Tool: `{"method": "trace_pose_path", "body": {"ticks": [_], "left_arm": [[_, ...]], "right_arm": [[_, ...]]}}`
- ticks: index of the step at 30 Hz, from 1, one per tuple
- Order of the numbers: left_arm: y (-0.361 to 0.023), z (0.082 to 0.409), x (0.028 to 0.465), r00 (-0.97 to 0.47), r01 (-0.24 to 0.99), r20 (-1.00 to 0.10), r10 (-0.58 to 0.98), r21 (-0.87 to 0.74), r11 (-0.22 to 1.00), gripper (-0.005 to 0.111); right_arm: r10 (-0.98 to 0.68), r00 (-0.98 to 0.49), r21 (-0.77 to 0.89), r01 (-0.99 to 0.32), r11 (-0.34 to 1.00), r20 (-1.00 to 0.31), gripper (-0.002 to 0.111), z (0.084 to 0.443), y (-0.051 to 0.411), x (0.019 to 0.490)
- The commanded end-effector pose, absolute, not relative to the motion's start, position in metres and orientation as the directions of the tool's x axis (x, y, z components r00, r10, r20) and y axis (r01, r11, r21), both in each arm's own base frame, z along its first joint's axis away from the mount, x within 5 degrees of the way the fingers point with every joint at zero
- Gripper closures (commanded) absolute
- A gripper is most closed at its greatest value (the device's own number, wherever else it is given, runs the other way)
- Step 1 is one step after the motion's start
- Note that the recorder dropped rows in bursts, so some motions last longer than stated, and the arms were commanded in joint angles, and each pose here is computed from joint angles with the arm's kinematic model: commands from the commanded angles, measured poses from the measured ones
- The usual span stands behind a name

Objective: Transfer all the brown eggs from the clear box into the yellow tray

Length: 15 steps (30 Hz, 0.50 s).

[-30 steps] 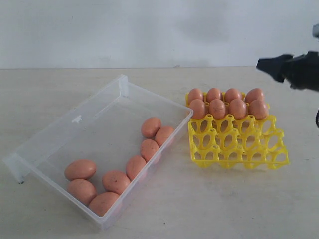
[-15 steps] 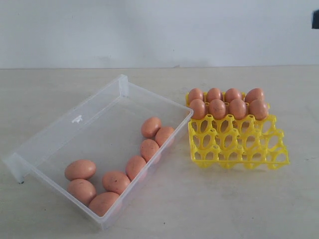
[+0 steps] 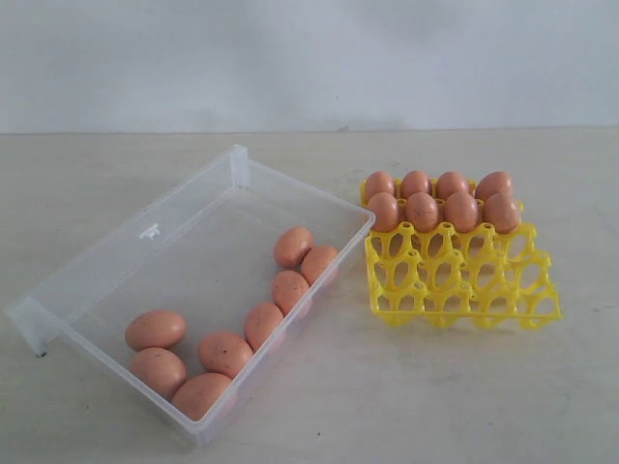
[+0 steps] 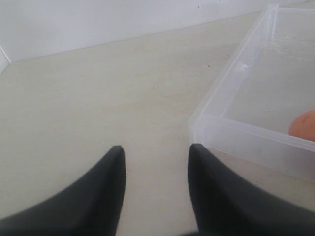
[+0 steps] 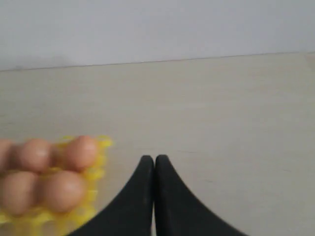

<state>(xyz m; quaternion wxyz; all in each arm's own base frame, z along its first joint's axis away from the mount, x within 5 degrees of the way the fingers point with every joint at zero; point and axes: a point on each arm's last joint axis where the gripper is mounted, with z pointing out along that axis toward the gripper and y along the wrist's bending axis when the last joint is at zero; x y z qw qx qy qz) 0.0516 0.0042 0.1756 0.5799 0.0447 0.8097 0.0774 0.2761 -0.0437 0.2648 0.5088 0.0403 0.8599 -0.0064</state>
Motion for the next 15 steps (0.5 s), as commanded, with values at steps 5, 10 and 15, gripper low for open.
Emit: {"method": "trace_pose_path", "body": {"ticks": [5, 10, 15], "left_arm": [[0.004, 0.177, 0.052, -0.316, -0.018, -0.935, 0.164, 0.178, 0.984, 0.066], [0.004, 0.177, 0.052, -0.316, -0.018, -0.935, 0.164, 0.178, 0.984, 0.066], [0.004, 0.177, 0.052, -0.316, -0.018, -0.935, 0.164, 0.178, 0.984, 0.066]], "right_arm": [[0.008, -0.659, -0.169, 0.205, 0.964, -0.752, 0.109, 0.243, -0.046, 0.244], [-0.215, -0.842, -0.177, -0.145, 0.973, -0.494, 0.109, 0.225, 0.0, 0.227], [-0.344, -0.835, -0.069, -0.349, 0.934, -0.429, 0.109, 0.231, 0.06, 0.214]]}}
